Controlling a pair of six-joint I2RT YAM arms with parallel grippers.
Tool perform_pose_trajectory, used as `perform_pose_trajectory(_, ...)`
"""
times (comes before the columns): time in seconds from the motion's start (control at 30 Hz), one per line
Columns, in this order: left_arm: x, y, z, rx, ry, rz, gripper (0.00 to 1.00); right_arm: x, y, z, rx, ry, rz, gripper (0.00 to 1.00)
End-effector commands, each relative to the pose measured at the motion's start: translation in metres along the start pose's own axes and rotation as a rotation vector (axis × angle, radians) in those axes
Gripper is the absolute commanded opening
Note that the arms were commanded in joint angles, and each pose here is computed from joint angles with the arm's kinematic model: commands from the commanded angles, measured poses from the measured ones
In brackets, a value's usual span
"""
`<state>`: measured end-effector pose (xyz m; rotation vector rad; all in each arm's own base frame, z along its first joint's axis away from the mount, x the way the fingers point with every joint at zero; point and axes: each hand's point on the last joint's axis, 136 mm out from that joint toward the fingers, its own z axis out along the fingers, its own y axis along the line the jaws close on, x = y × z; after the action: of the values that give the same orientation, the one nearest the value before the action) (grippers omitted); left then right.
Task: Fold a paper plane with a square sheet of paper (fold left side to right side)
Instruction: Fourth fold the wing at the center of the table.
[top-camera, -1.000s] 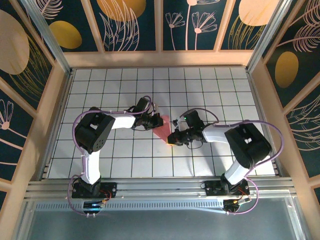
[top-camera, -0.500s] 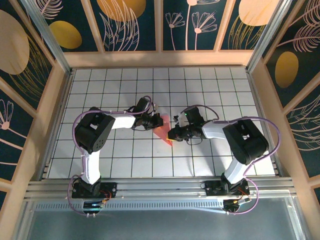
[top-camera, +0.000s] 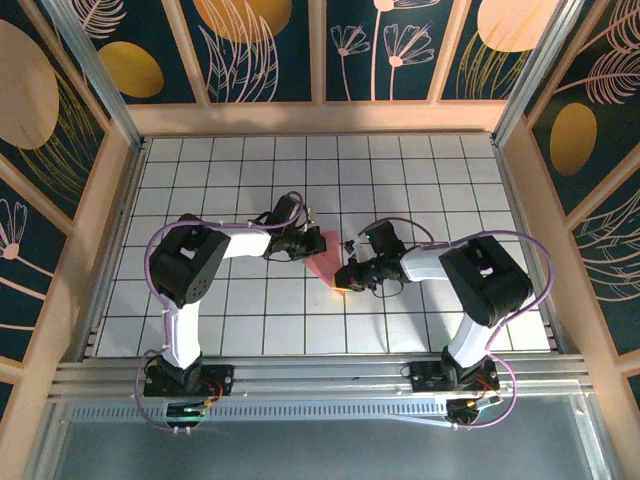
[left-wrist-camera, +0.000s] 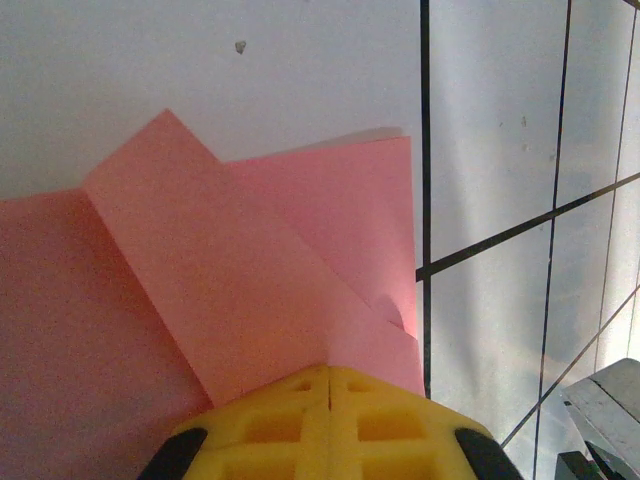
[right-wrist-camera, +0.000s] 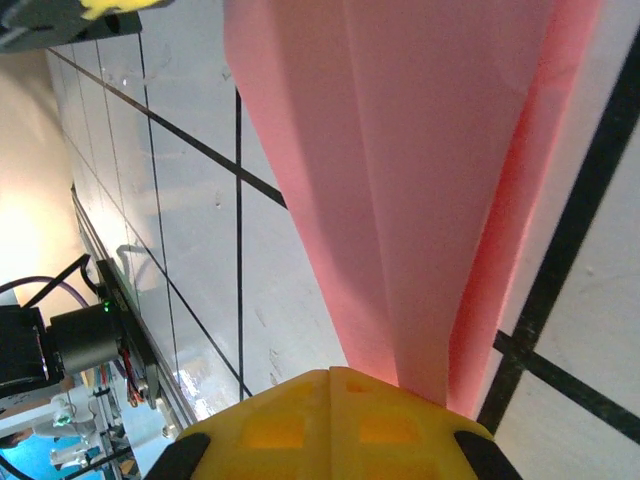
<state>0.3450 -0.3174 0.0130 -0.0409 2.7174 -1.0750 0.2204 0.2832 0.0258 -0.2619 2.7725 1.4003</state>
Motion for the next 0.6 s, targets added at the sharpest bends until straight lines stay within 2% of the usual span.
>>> perform_pose_trajectory(0.0,0.024,0.044,0.002,-0.155,0.061,-0.05,0.0,0.006,-0.007,0.004,0.012,0.011,-0.006,0.0)
perform_pose_trajectory(0.33,0.025,0.045,0.003,-0.157,0.064,-0.049,0.0,0.009,-0.005,0.006,0.001,0.014,-0.006,0.0)
perform_pose_trajectory(0.57,0.025,0.044,0.003,-0.156,0.063,-0.047,0.0,-0.015,0.013,-0.005,-0.031,-0.051,-0.055,0.0)
